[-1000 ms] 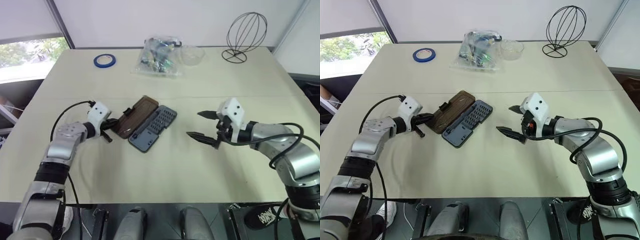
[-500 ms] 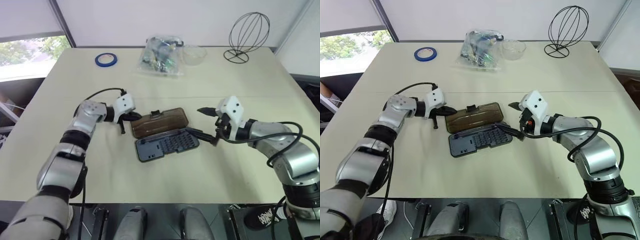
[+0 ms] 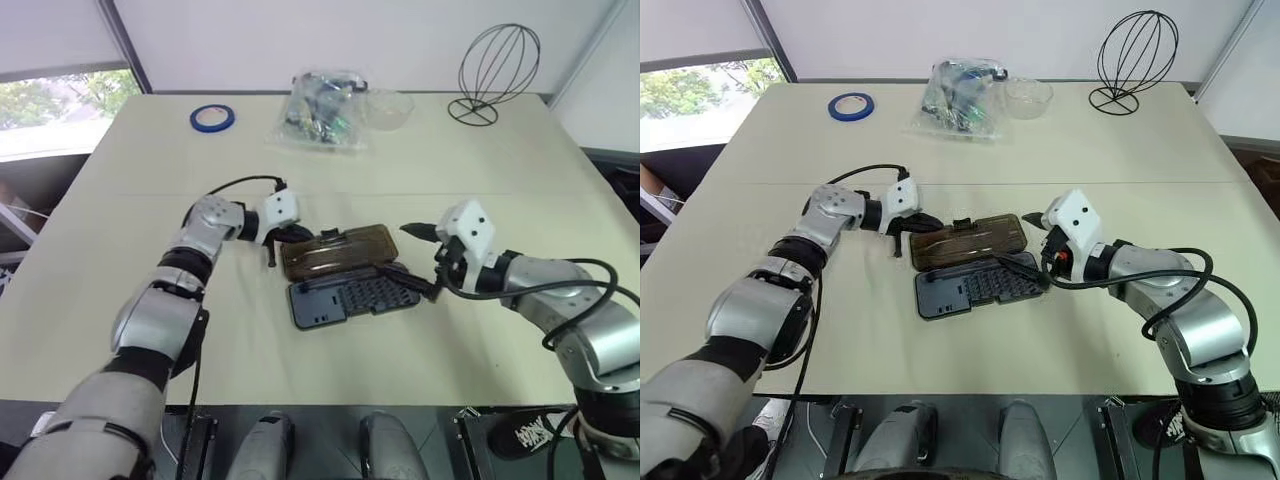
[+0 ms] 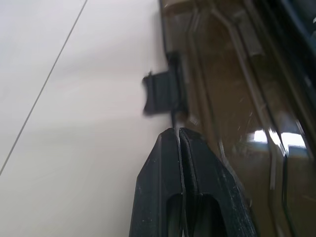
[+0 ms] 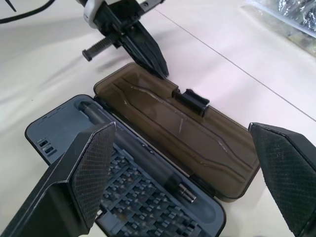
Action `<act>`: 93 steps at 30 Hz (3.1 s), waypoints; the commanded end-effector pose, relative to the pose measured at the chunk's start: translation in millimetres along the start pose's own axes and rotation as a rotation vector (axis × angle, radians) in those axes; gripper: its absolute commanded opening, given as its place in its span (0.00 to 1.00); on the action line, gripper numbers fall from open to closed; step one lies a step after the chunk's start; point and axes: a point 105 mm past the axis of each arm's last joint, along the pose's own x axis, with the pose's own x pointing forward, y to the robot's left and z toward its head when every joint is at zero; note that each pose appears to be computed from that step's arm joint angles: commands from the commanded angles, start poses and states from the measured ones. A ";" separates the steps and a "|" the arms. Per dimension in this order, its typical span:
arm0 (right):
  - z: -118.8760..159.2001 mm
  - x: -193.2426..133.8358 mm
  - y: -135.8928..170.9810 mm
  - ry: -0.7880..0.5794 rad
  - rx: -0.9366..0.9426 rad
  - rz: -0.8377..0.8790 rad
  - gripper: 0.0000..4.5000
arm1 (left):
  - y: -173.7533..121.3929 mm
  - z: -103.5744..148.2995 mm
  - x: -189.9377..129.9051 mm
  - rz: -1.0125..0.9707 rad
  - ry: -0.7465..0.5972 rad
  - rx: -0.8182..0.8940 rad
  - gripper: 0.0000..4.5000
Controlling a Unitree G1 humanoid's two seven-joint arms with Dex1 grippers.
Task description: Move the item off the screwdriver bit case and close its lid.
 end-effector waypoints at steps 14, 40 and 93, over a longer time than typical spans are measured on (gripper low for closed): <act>15.3 -2.1 1.1 -0.039 -0.039 0.002 1.00 | 28.7 27.2 -9.0 0.149 -0.066 0.075 0.01; 24.0 47.8 -52.5 -0.043 0.079 -0.233 1.00 | -30.5 9.5 -130.6 0.970 -0.218 -0.585 0.01; -21.8 102.6 -95.0 0.272 -0.145 -0.156 1.00 | -119.4 5.2 -37.1 0.246 -0.091 -0.605 0.01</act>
